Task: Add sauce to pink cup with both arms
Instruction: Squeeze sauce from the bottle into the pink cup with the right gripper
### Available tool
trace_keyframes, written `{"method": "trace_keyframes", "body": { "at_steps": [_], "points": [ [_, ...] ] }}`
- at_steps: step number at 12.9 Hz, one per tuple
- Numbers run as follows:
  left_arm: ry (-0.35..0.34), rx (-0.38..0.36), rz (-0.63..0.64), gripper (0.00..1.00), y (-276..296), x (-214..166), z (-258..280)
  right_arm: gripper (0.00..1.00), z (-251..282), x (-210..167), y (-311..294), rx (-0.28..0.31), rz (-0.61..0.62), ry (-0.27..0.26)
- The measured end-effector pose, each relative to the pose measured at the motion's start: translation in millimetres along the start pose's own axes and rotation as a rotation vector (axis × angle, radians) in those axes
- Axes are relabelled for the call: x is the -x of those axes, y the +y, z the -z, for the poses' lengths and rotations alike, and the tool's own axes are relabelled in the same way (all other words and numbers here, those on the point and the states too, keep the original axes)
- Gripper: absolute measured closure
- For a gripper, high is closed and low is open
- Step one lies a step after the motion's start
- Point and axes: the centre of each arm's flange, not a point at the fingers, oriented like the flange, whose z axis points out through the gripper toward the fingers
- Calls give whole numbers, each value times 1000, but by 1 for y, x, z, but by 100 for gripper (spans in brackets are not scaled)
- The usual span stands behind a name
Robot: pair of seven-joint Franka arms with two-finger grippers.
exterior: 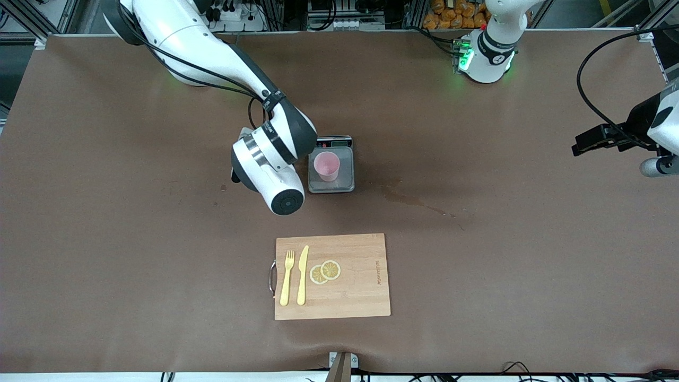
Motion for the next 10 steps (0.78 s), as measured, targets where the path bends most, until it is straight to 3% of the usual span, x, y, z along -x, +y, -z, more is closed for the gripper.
{"method": "trace_keyframes", "body": {
  "at_steps": [10],
  "points": [
    [-9,-2,0,0,0,0,-4,57,8,-4,0,-13,-5,-12]
  ]
}}
